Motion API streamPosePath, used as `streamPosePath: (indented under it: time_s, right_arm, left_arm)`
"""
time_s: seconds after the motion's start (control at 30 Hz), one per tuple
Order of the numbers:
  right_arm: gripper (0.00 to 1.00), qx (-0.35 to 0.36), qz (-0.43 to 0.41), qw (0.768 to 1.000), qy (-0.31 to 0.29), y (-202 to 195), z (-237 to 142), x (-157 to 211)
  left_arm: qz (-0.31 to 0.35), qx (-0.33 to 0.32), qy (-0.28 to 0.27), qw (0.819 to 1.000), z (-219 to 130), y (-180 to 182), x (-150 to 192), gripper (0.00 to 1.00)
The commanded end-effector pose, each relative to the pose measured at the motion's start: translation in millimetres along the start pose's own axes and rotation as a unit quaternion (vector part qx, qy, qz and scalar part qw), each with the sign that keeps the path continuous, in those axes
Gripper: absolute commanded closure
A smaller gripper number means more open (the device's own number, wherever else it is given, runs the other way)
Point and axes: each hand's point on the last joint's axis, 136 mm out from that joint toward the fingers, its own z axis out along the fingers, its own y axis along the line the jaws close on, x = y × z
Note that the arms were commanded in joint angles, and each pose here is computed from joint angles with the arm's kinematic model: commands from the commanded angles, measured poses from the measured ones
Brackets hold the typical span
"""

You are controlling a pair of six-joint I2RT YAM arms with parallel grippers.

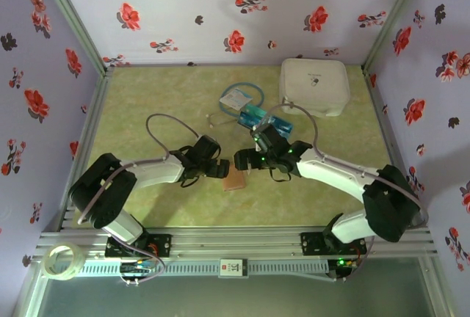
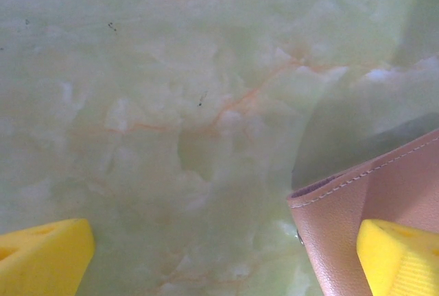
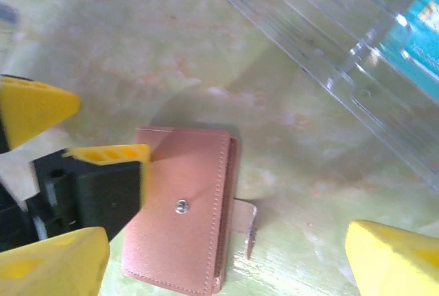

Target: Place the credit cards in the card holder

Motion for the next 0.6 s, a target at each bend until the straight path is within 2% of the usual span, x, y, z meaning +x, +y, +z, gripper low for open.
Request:
streamPosePath:
  time_s: [0.0, 0.07, 0.2, 0.4, 0.57]
  right_arm:
    - [0.24, 0.027, -0.001, 0.999, 0.026, -11, 7, 6]
    - [0.34, 0.042, -0.005, 0.999, 0.034, -16, 10, 8]
    - [0.47, 0.051, -0.009, 0.998, 0.037, -19, 14, 8]
    - [0.59, 0.046, -0.012, 0.998, 0.045, -17, 21, 9]
    - [0.61, 0.043, -0.012, 0.998, 0.049, -15, 26, 8]
  left_arm:
    - [0.021, -0.066, 0.03, 0.997, 10, 29, 23, 0.0]
    - [0.024, -0.07, 0.031, 0.997, 10, 30, 24, 0.0]
    - [0.027, -0.074, 0.033, 0.996, 11, 31, 26, 0.0]
    - [0.028, -0.075, 0.034, 0.996, 12, 32, 29, 0.0]
    - [0.029, -0.075, 0.034, 0.996, 12, 32, 30, 0.0]
